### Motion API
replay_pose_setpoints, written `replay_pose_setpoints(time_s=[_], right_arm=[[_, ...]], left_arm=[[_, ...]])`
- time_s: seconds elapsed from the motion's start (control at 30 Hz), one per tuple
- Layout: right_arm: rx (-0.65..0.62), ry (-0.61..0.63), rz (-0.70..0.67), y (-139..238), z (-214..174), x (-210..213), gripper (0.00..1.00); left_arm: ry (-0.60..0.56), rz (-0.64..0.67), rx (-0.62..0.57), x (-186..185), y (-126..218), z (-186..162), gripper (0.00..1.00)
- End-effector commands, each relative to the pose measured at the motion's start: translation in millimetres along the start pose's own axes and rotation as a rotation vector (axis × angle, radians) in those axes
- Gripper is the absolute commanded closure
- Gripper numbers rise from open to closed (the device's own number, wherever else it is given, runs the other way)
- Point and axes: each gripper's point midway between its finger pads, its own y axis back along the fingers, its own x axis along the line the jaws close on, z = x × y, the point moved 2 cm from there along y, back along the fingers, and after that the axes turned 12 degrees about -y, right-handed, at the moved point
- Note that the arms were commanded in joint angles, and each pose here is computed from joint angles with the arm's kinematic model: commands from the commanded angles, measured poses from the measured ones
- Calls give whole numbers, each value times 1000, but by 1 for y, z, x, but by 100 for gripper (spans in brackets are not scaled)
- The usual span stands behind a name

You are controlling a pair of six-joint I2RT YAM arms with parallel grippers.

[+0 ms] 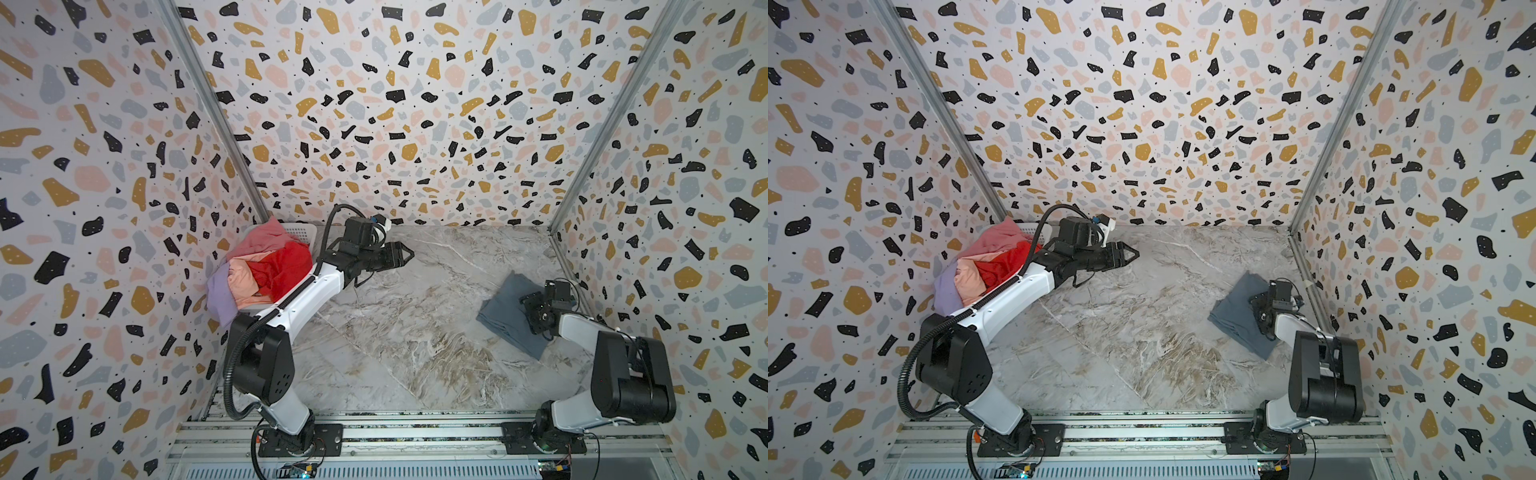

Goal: Fold and stack the t-shirts
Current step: 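Drag the folded shirt with the right gripper toward the table's near corner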

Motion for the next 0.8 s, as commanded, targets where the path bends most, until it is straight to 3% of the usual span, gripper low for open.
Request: replay_pose_setpoints(time_s=[0.0, 0.2, 0.33, 0.43, 0.57, 0.77], right_arm=[[-43, -236, -243, 17, 9, -89, 25], [-217, -423, -254, 56, 45, -121, 24], [-245, -535, -228, 61, 53, -135, 23], [-236, -552, -184, 57, 58, -128, 23], [-207, -397, -123, 60, 73, -88, 24], [-156, -135, -212, 102, 49, -60, 21]], left_arm=[[2, -39, -18, -4, -5, 10, 34], [-6, -52, -4, -6, -5, 8, 34], [-18, -49, 2, -7, -3, 5, 34], [-23, -50, 14, -6, -3, 2, 34], [-29, -52, 14, -8, 0, 0, 34], [-38, -30, -18, -9, 10, 3, 34]])
